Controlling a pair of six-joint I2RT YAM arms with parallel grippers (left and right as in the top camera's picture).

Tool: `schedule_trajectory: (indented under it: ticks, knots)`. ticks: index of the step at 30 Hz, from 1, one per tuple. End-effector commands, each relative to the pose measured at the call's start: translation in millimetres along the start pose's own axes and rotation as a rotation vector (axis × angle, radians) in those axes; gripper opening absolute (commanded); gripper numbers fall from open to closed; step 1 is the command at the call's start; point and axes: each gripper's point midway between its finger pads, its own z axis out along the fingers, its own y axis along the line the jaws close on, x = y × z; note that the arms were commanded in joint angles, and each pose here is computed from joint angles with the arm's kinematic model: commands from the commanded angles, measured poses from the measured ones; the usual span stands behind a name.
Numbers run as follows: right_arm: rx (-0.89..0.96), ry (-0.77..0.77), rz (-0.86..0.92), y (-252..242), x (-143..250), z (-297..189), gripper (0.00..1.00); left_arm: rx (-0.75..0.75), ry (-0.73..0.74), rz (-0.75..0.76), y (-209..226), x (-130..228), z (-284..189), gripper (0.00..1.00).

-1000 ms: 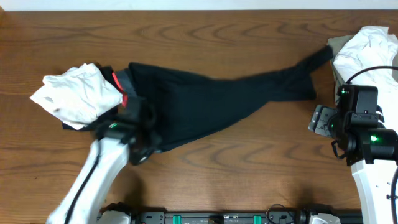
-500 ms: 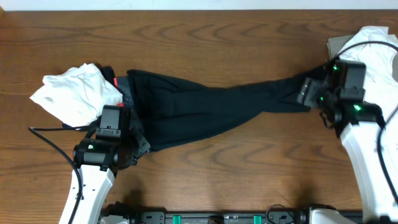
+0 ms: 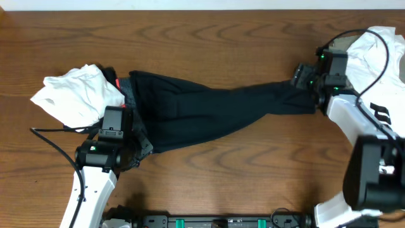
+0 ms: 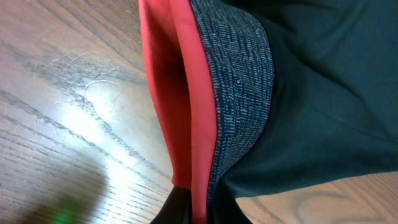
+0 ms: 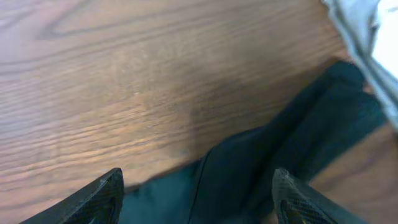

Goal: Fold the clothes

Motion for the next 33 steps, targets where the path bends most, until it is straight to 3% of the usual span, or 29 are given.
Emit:
schedule_trajectory:
  ticks: [1, 12, 15, 20, 26, 30, 33]
  knots:
    - [-0.004, 0.009, 0.023, -3.5, 5.6, 16.0, 0.74, -0.016, -0.009, 0.006, 4.0, -2.2, 0.7, 0.06]
    - [0.0, 0.027, 0.023, -7.5, 19.5, 38.5, 0.73, -0.016, -0.009, 0.006, 4.0, -2.2, 0.7, 0.06]
    - [0.002, 0.026, 0.023, -7.9, 19.3, 38.6, 0.67, -0.016, -0.009, 0.006, 4.0, -2.2, 0.7, 0.06]
    - [0.003, 0.03, 0.06, -8.2, 20.3, 38.5, 0.01, -0.016, -0.01, 0.006, 3.9, -2.3, 0.7, 0.06]
    - [-0.012, 0.003, 0.068, -4.1, 9.8, 31.1, 0.01, 0.008, -0.035, 0.013, -1.9, -8.4, 0.1, 0.06]
    - [-0.035, -0.123, 0.078, 0.1, -41.3, -3.9, 0.01, 0.135, -0.18, 0.048, -35.8, -43.5, -14.8, 0.06]
    - [-0.04, -0.243, 0.095, -2.6, -97.9, -50.5, 0.01, 0.296, -0.371, 0.093, -78.7, -86.7, -45.2, 0.06]
